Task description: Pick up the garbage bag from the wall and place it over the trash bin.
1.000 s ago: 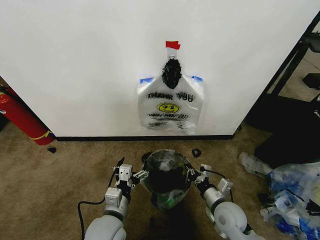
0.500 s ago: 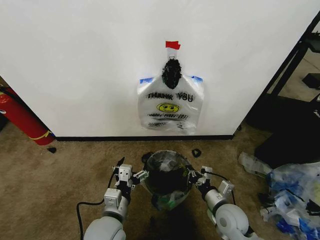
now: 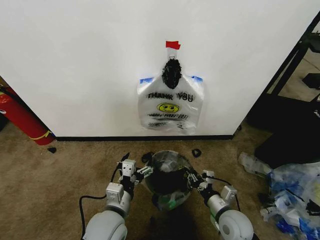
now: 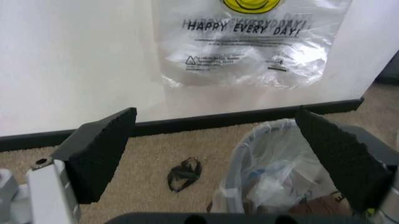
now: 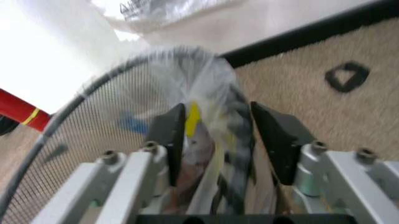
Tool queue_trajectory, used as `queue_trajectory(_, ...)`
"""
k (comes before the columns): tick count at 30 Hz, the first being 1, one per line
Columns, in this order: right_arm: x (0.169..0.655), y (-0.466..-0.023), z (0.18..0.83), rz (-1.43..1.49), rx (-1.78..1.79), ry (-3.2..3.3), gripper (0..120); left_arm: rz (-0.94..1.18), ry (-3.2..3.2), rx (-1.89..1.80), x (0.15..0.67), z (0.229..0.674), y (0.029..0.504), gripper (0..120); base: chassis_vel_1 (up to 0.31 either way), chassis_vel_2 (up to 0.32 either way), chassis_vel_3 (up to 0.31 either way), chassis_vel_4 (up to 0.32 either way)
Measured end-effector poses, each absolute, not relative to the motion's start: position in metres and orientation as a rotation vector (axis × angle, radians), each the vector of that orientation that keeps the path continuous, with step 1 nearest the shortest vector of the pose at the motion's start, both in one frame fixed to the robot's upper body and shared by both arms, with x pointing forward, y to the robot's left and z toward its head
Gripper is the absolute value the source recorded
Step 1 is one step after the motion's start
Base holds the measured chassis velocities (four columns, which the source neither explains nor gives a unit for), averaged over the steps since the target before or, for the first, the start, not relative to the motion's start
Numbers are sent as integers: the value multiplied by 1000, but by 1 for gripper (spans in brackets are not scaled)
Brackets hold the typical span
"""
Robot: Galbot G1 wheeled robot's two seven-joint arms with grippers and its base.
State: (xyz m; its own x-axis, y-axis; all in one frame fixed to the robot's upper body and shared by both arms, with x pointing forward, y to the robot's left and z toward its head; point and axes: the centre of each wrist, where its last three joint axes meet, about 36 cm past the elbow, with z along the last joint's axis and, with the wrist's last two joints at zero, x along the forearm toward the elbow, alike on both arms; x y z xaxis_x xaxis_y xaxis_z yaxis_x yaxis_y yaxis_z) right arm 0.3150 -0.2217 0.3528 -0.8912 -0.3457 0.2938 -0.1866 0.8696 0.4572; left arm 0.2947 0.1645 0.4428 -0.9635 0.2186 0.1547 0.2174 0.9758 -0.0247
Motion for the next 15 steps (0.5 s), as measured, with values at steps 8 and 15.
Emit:
queue_trajectory(8,311,-227,366,-511,295,-2733,74,31,-2974,-334,298,446,165,100,0,0,0,0)
queue_trajectory(15,309,-235,373,-521,440,-3000,97,67,-2990,-316,303,450,168,100,0,0,0,0)
